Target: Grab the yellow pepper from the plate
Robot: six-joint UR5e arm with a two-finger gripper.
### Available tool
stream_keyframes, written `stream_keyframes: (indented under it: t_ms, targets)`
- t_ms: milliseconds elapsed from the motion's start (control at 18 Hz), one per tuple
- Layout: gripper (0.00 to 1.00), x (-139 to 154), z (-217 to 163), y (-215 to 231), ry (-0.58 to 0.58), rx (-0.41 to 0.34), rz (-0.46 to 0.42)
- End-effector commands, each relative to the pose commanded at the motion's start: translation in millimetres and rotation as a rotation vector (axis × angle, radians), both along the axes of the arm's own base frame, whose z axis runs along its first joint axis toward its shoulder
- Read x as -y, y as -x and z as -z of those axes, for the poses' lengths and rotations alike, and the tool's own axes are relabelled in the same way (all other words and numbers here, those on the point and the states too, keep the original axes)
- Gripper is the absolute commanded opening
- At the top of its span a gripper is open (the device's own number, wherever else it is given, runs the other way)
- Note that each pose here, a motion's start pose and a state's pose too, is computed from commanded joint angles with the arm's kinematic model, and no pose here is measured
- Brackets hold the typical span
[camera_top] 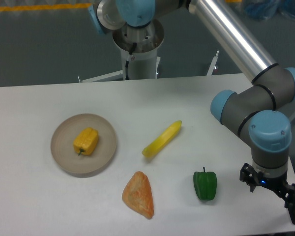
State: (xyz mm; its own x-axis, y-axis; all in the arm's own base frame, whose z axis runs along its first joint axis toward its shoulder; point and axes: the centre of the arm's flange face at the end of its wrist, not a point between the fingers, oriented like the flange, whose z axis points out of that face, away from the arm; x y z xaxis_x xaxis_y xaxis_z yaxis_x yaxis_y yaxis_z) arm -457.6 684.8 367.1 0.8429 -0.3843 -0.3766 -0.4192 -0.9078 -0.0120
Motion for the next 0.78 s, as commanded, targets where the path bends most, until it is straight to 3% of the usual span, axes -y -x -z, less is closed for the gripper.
stream_keyframes:
  t_ms: [778]
  targets:
    - [1.00, -1.3, -9.4, -26.1, -0.015, 0.016, -0.017]
